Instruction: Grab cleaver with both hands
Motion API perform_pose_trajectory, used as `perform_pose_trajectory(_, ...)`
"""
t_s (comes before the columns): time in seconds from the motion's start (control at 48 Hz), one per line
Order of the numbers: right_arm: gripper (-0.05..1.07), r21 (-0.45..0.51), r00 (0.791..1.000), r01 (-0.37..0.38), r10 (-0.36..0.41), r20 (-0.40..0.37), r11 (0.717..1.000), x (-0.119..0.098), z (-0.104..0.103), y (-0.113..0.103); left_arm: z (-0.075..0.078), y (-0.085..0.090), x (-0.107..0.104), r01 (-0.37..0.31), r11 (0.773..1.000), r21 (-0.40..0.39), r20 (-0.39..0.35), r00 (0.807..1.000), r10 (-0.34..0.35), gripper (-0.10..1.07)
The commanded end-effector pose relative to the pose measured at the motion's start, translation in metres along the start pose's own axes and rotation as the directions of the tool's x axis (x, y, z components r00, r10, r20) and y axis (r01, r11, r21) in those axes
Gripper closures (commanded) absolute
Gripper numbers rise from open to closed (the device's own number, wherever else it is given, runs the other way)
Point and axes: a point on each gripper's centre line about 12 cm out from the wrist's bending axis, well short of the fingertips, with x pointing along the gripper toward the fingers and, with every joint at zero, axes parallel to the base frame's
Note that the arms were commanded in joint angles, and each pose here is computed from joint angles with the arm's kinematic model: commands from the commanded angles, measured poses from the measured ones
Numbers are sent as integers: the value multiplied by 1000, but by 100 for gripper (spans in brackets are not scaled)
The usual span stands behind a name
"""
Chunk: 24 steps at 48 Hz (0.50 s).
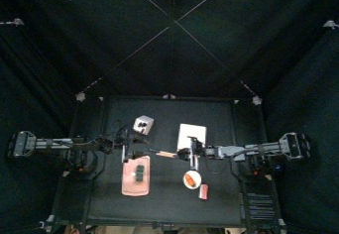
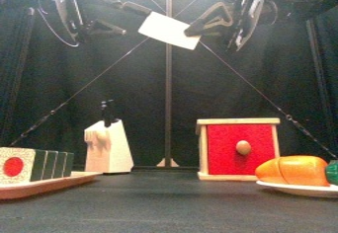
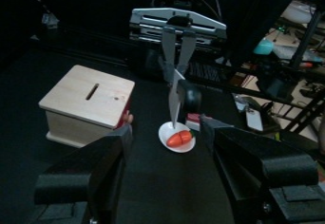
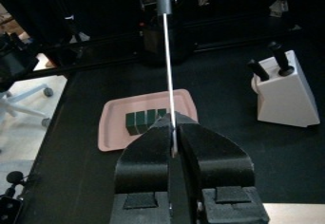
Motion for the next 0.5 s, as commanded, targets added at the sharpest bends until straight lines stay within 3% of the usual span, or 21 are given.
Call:
perform_pose_trajectory(0.0,78,7,999,-4,3,51,1000,-9,13,1,7,0,0,-7,1000,-21,16,1000,7,6)
perform_pose_trajectory(0.125,78,13,998,-3,2,57,1000,-13,13,1,8,4,0,-51,995,-80,8,999,51,6)
perform_pose_trajectory(0.208,78,15,998,-3,2,57,1000,-16,13,1,10,12,0,-125,984,-128,-14,992,125,6)
perform_pose_trajectory(0.333,78,27,998,0,-2,60,1000,-19,13,0,16,20,-3,-272,949,-157,-78,962,263,6)
perform_pose_trajectory(0.479,78,37,998,8,-10,64,999,-20,13,-2,25,13,-10,-367,921,-126,-140,926,350,6)
